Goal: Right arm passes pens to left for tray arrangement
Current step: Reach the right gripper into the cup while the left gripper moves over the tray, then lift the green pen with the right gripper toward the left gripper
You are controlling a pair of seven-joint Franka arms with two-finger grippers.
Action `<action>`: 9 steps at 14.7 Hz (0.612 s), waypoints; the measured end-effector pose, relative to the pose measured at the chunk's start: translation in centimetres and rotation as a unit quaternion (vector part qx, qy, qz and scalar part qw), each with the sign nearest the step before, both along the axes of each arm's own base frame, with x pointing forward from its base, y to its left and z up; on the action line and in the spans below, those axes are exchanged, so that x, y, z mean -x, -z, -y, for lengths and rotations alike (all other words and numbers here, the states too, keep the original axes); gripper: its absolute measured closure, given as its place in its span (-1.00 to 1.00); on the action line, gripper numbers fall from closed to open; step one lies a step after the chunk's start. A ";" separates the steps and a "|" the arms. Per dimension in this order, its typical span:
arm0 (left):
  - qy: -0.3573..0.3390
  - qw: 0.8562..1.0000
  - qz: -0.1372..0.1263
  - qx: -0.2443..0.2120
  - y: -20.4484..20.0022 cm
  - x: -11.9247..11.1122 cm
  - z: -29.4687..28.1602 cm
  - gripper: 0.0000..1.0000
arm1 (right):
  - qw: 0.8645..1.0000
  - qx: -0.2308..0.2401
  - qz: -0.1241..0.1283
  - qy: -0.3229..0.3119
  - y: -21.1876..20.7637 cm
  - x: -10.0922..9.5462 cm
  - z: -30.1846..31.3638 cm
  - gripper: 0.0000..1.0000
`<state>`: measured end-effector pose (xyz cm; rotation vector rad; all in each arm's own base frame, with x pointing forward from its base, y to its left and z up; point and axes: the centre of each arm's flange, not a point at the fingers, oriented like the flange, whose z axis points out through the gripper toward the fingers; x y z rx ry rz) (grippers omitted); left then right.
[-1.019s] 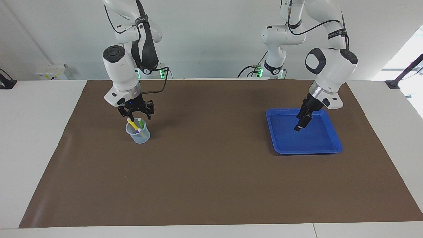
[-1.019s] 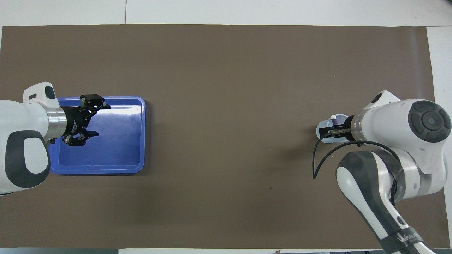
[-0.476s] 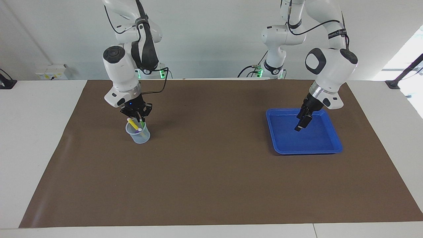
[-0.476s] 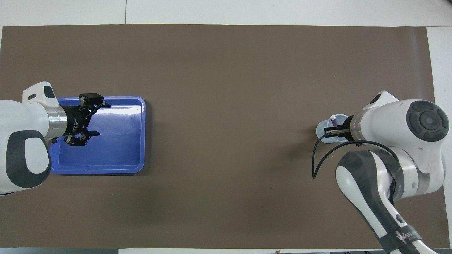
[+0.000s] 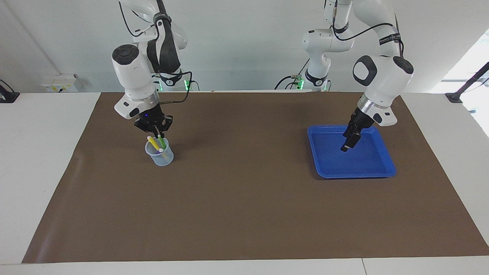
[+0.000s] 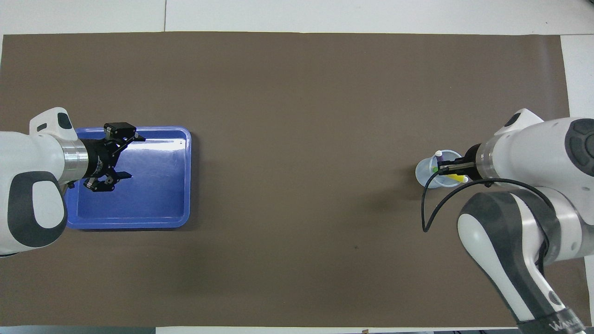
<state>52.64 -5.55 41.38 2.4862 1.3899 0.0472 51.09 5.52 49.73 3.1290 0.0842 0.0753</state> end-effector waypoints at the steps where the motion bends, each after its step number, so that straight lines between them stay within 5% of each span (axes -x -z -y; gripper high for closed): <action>1: 0.000 1.000 0.000 0.000 0.0 0.0 0.0 -1.00 | 1.000 0.000 0.001 0.001 -1.8 0.2 0.1 0.65; 4: 0.001 1.000 0.001 0.000 -0.1 0.0 0.1 -1.00 | 1.000 -0.011 0.008 0.013 -5.9 0.1 -0.1 0.65; 9: 0.019 1.000 0.003 0.017 -2.1 -0.7 2.7 -1.00 | 0.979 -0.148 -0.001 0.142 -7.4 -0.8 -3.3 0.65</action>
